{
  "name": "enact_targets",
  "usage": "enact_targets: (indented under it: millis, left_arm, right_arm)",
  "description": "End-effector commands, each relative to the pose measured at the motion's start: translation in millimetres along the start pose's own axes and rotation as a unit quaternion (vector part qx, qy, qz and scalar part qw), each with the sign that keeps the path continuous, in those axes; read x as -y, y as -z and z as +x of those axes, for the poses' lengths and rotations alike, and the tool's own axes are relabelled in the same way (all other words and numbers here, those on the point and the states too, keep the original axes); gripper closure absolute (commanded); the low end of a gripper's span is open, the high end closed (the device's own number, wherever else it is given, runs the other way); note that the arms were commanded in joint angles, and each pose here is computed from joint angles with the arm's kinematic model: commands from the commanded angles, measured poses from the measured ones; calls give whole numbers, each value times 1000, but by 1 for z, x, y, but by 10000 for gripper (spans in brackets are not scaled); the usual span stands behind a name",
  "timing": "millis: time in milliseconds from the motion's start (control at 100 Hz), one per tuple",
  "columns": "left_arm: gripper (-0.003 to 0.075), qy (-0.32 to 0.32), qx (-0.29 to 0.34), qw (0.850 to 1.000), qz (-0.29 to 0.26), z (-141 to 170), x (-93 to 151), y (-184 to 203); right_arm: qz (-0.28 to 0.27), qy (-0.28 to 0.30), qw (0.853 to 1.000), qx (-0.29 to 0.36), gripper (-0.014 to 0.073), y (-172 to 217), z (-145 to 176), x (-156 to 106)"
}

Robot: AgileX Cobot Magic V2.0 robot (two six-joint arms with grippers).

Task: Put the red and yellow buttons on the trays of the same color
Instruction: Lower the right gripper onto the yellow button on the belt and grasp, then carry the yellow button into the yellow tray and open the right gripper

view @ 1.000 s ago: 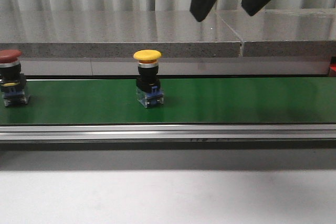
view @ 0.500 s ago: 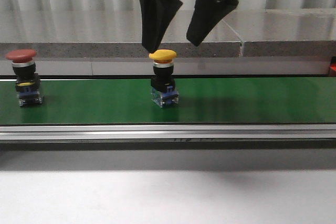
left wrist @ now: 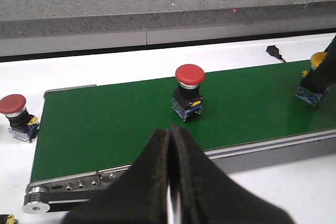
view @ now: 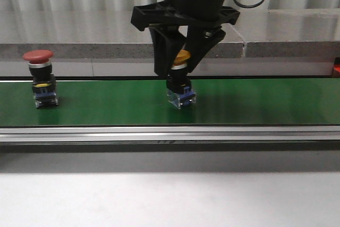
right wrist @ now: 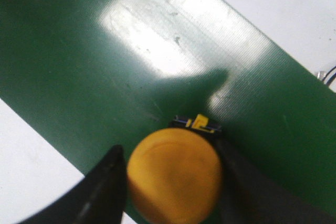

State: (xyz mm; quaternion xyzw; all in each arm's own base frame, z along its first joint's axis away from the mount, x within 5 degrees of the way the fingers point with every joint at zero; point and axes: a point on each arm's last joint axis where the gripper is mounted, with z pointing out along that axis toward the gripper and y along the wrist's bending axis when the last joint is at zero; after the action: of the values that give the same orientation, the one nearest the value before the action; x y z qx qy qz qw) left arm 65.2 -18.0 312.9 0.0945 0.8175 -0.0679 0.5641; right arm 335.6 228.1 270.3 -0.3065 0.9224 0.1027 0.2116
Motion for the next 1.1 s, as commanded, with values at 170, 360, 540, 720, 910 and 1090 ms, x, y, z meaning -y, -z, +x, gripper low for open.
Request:
enact_targets:
  millis: [170,360,540,720,910,1090]
  left_arm:
    - [741,8,44,999,3,-14,0,3]
    - [741,8,45,999,3,-14,0,3]
    - [741,8,45,999,3,-14,0,3]
    - [741,8,45,999,3,-14,0,3]
    - [741,8,45,999,3,-14,0,3]
    - [741,8,45,999,3,-14,0,3]
  right_arm:
    - [1,-23,996,86,445,41,-15,-1]
    - [1,-67,992,111,445,58,-3,-2]
    - [11,-103,987,121,445,78,20,6]
    - [32,-158,979,128,445,108,46,30]
    - [67,-207,965,147,445,144,78,57]
    - [112,-280,941,155,445,170,117,85]
